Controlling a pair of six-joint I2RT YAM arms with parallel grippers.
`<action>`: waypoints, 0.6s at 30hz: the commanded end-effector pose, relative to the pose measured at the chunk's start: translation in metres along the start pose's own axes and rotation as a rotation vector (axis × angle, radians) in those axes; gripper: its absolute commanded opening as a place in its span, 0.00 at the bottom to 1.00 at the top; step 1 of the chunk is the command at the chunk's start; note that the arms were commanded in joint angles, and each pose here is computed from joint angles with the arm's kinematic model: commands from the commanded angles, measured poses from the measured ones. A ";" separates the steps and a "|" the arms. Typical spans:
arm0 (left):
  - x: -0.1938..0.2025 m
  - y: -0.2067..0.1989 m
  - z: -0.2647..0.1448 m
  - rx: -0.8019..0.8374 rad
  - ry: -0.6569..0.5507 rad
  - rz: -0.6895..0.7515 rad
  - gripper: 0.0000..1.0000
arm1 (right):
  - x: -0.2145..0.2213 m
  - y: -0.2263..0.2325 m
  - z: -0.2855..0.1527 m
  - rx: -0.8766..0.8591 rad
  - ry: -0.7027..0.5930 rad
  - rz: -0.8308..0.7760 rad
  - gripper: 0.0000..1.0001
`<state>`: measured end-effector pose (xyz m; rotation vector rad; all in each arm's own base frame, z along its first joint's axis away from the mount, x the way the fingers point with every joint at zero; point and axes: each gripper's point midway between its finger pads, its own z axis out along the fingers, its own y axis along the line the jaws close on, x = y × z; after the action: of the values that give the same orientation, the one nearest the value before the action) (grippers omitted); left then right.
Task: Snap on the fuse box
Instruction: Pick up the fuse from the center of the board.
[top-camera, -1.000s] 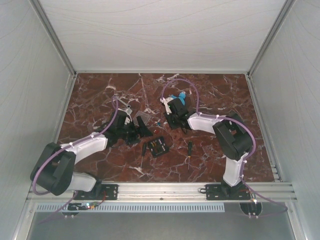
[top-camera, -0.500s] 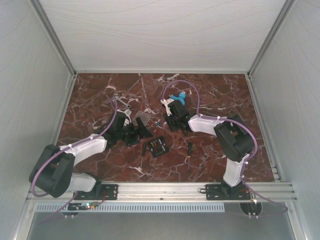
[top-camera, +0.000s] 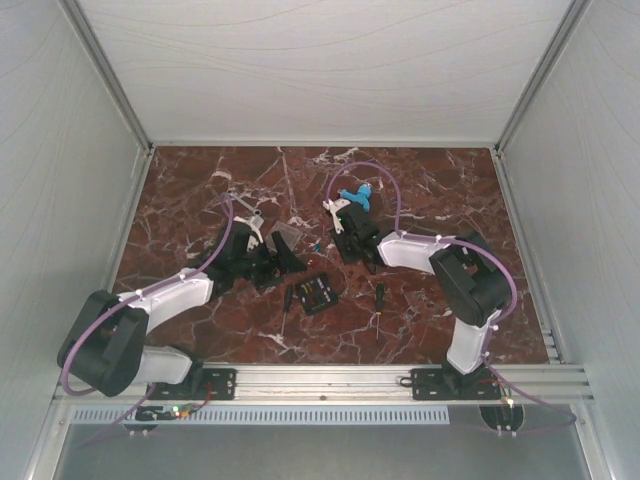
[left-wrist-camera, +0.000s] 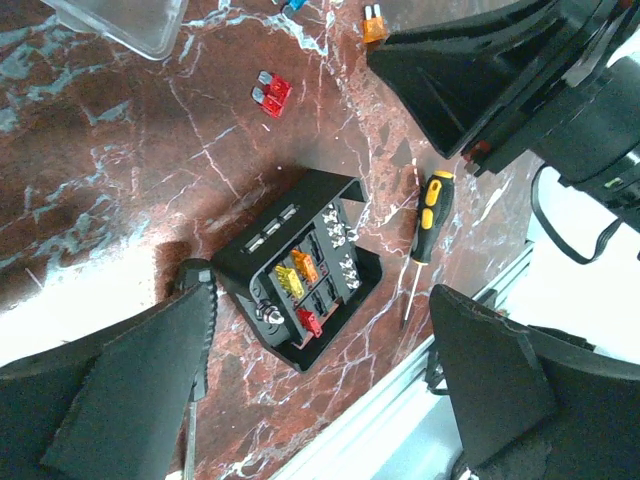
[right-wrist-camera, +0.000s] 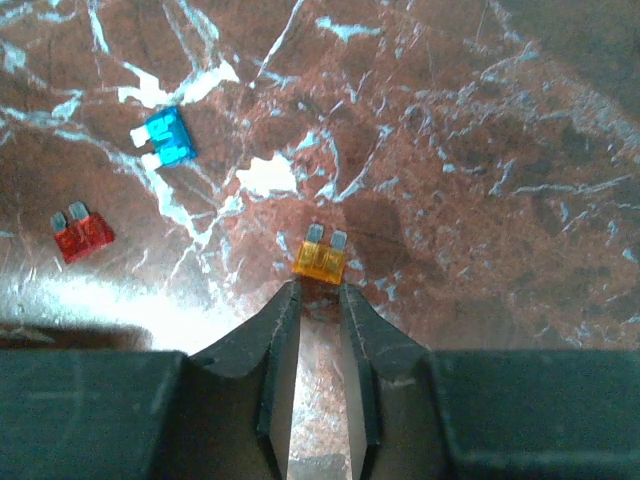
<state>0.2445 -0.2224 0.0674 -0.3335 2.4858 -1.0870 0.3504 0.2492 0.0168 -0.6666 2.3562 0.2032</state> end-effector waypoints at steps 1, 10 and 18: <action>-0.015 -0.029 -0.004 0.103 -0.043 0.022 0.89 | 0.018 0.006 -0.015 -0.017 0.041 -0.026 0.18; -0.032 -0.055 -0.007 0.172 -0.067 0.047 0.79 | -0.012 0.023 -0.052 -0.082 -0.094 -0.059 0.18; -0.034 -0.054 -0.010 0.160 -0.088 0.048 0.82 | -0.021 0.005 -0.038 0.061 -0.109 0.104 0.40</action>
<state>0.2590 -0.2348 0.0946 -0.3001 2.3986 -1.1828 0.3219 0.2471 0.0525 -0.6527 2.2997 0.2259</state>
